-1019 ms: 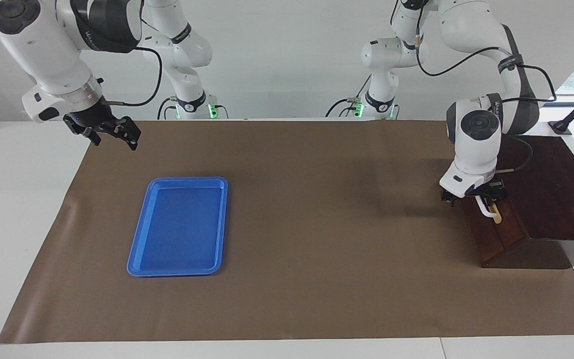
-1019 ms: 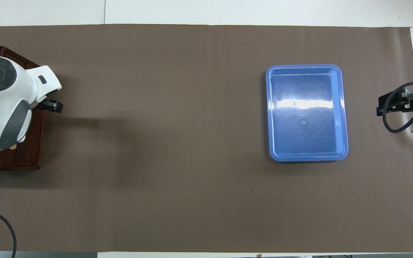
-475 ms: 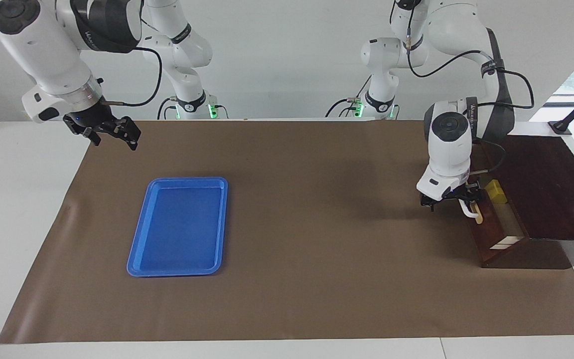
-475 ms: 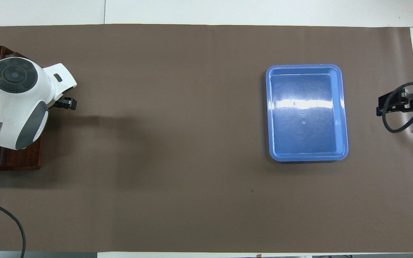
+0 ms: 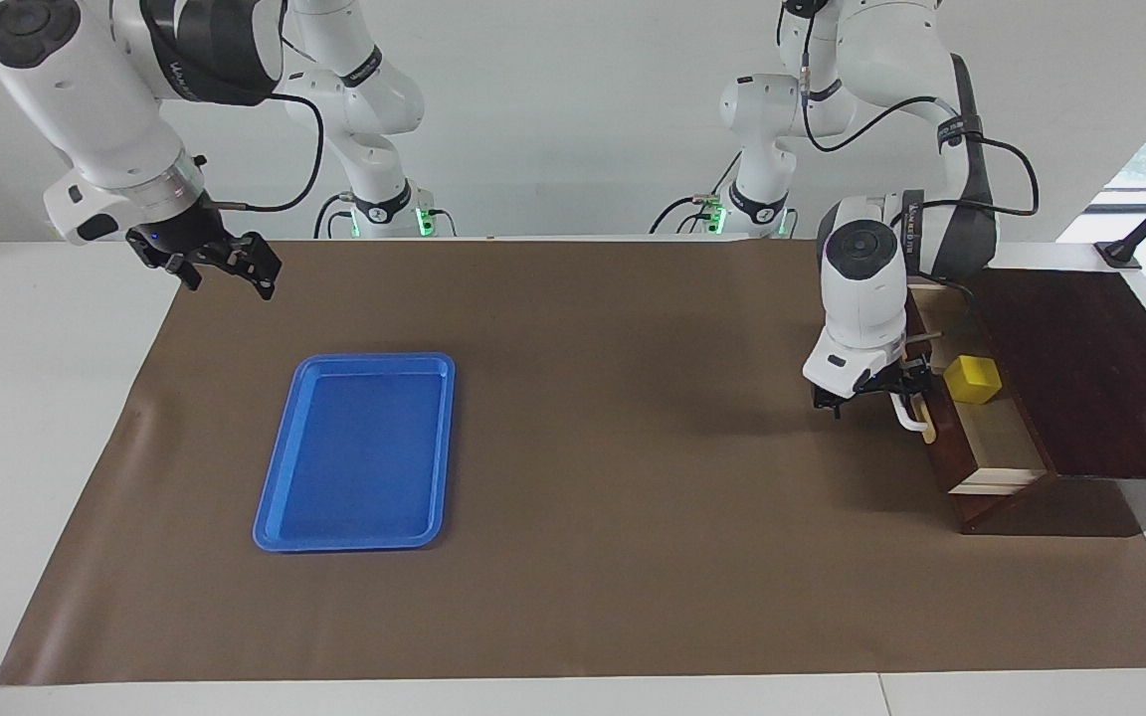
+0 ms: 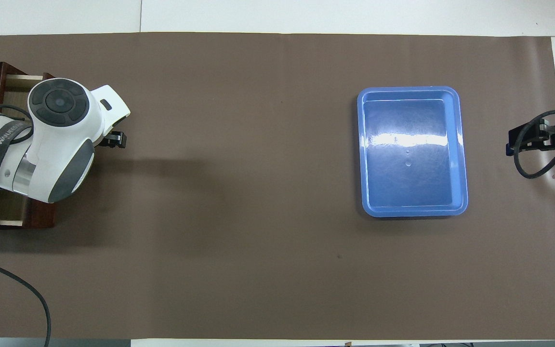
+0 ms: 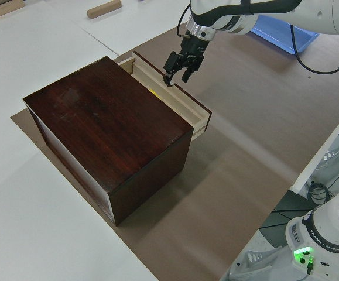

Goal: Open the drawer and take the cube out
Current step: 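Pull the drawer open toward the table center with the left gripper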

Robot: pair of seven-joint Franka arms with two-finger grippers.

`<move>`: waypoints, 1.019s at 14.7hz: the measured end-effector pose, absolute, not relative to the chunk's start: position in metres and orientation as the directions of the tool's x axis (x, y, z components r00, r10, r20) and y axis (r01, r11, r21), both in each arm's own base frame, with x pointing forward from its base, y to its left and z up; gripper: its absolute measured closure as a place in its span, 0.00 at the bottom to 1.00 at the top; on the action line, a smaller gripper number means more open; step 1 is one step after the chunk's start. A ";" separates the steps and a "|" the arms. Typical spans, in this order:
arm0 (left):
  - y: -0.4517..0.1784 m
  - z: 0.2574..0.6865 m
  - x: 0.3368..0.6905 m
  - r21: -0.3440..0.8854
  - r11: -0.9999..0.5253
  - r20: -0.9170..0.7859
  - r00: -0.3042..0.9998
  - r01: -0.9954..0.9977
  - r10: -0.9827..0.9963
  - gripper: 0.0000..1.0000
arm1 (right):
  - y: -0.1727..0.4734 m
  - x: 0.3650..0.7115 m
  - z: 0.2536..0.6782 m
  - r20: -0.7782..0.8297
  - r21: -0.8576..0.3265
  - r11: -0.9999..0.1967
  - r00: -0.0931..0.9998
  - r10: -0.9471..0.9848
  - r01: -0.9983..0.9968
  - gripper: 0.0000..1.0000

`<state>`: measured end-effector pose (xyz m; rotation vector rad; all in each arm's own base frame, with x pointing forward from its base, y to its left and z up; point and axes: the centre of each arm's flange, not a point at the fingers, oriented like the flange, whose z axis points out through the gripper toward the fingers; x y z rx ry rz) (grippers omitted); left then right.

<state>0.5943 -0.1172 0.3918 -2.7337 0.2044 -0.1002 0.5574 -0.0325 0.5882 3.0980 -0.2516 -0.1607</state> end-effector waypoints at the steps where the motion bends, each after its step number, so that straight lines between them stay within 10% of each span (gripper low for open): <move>1: -0.123 0.392 0.593 -0.385 -0.915 0.045 0.988 -0.122 -0.150 0.00 | -0.032 0.557 0.588 -0.100 0.037 -0.987 0.982 -0.162 -0.159 0.00; 15: -0.167 0.418 0.587 -0.352 -0.933 0.025 0.996 -0.072 -0.086 0.00 | -0.032 0.557 0.588 -0.100 0.037 -0.987 0.982 -0.162 -0.159 0.00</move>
